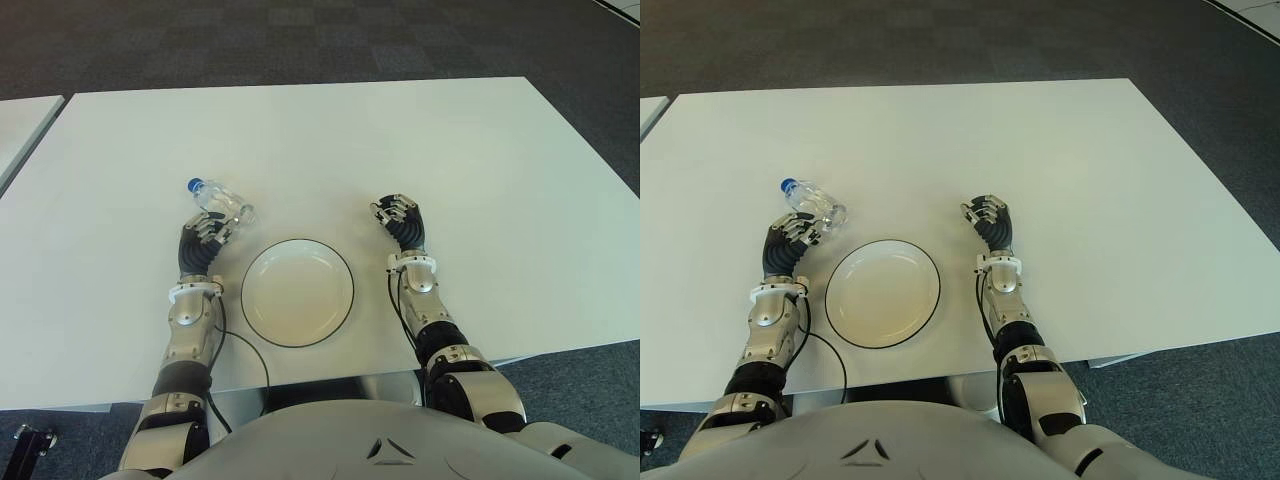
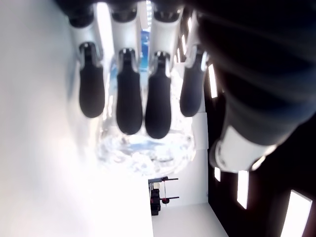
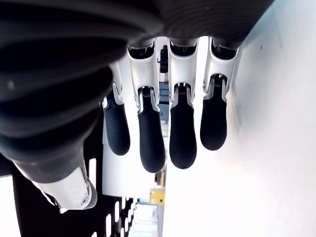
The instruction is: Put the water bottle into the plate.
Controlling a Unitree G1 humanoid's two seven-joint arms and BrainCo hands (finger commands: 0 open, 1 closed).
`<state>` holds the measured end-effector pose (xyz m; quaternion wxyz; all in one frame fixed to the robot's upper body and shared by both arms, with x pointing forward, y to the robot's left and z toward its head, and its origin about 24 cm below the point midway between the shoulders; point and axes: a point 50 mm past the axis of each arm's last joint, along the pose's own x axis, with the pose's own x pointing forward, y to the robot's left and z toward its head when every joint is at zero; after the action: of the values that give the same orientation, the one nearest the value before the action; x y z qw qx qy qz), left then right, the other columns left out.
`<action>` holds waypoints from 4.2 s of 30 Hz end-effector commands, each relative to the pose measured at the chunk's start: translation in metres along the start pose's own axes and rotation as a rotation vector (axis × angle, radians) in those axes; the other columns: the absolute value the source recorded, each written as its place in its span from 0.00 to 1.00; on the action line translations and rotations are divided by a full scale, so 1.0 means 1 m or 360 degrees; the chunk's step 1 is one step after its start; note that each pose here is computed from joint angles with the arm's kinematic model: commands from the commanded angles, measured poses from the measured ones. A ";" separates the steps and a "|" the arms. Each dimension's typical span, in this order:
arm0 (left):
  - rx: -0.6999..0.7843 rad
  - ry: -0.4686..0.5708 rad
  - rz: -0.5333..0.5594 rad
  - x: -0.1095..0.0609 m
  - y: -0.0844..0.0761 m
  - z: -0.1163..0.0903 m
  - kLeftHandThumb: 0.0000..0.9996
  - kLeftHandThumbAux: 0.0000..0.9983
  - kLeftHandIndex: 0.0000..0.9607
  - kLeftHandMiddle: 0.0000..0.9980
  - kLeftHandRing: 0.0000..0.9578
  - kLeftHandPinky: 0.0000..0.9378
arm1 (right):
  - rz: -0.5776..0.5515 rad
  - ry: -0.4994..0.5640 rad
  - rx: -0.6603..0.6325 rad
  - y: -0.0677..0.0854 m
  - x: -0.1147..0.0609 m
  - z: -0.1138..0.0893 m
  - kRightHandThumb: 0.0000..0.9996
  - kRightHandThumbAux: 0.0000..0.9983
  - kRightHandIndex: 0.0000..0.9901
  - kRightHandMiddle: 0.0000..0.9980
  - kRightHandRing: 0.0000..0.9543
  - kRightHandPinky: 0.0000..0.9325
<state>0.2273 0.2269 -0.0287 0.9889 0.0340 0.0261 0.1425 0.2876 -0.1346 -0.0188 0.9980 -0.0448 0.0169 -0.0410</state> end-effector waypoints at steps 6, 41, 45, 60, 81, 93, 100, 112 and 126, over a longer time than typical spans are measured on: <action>0.0032 0.0052 0.0021 -0.001 0.004 -0.005 0.71 0.71 0.45 0.60 0.60 0.60 | 0.0000 0.0099 0.0006 0.003 -0.006 -0.011 0.71 0.73 0.43 0.54 0.59 0.58; 0.1676 -0.0859 0.0319 0.041 0.006 0.037 0.71 0.71 0.44 0.44 0.45 0.45 | -0.0005 0.0084 0.0018 0.006 -0.005 -0.009 0.71 0.73 0.43 0.56 0.60 0.59; 0.1798 -0.0916 0.0327 0.054 0.012 0.045 0.70 0.71 0.43 0.32 0.35 0.35 | -0.0024 0.0086 0.0012 0.006 -0.004 -0.009 0.71 0.73 0.43 0.56 0.59 0.58; 0.1968 -0.1036 0.0373 0.113 0.019 0.113 0.60 0.32 0.01 0.01 0.01 0.01 | -0.0064 0.0112 0.0013 0.002 -0.003 -0.009 0.71 0.73 0.43 0.56 0.60 0.58; 0.1892 -0.0654 0.0432 0.153 0.035 0.181 0.55 0.16 0.00 0.00 0.00 0.00 | -0.0059 0.0121 0.0017 0.003 -0.004 -0.009 0.71 0.73 0.43 0.55 0.59 0.58; 0.2169 -0.0839 0.0174 0.155 0.022 0.194 0.55 0.14 0.00 0.00 0.00 0.00 | -0.0055 0.0105 0.0010 0.005 -0.005 -0.009 0.71 0.73 0.43 0.56 0.60 0.57; 0.2388 -0.0990 -0.0126 0.150 0.020 0.200 0.54 0.17 0.00 0.00 0.00 0.00 | -0.0062 0.0111 0.0018 0.005 -0.004 -0.008 0.71 0.73 0.43 0.57 0.60 0.57; 0.2698 -0.1144 -0.0358 0.141 0.034 0.195 0.51 0.19 0.00 0.00 0.00 0.00 | -0.0043 0.0102 0.0032 0.006 -0.004 -0.008 0.71 0.73 0.43 0.56 0.60 0.59; 0.2959 -0.1216 -0.0717 0.126 0.049 0.177 0.47 0.18 0.00 0.00 0.00 0.00 | -0.0035 0.0098 0.0027 0.008 -0.004 -0.007 0.71 0.73 0.43 0.56 0.60 0.58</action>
<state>0.3535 0.2950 0.1607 0.5344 0.8156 -0.1959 -0.1041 0.2901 -0.1273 -0.0158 0.9978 -0.0379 0.0173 -0.0525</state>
